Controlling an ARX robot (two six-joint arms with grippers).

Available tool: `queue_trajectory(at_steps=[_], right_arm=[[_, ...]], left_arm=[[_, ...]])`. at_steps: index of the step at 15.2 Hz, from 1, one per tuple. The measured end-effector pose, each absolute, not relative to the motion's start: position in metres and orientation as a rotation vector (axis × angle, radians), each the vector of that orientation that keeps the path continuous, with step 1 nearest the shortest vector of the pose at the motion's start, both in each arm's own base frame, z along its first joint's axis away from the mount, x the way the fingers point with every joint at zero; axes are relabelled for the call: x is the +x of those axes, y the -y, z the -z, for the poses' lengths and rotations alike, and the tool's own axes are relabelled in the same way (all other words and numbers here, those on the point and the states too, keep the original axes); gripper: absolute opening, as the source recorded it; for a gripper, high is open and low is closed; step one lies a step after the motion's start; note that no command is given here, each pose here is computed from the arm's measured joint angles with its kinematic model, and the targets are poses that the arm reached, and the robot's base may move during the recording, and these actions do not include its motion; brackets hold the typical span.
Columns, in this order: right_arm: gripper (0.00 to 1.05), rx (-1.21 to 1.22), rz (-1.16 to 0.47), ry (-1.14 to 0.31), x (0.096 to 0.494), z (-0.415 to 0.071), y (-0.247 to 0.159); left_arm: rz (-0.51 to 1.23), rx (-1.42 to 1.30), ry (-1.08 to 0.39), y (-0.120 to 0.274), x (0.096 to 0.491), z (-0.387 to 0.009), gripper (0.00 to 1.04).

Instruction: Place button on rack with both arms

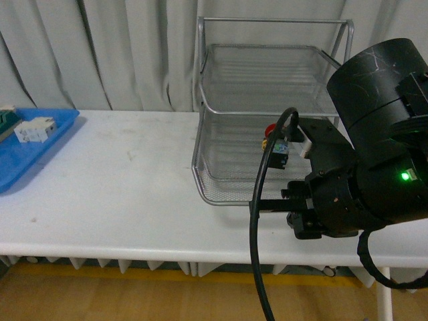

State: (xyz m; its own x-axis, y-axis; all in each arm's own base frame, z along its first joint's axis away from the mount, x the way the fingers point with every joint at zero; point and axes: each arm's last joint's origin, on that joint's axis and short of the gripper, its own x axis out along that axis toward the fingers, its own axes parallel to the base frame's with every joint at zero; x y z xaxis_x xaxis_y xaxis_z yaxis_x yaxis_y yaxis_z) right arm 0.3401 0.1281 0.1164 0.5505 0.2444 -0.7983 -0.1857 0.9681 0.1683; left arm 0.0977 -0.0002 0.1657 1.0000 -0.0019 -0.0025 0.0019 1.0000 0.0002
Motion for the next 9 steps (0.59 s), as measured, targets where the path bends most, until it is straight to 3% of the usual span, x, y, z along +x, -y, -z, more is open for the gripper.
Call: queue_trajectory(at_steps=[9], right_arm=[[0.02,0.104,-0.173,-0.904,0.404,-0.122,-0.106]], left_arm=[[0.002,0.001,-0.002,0.000,0.098,-0.166,0.98]])
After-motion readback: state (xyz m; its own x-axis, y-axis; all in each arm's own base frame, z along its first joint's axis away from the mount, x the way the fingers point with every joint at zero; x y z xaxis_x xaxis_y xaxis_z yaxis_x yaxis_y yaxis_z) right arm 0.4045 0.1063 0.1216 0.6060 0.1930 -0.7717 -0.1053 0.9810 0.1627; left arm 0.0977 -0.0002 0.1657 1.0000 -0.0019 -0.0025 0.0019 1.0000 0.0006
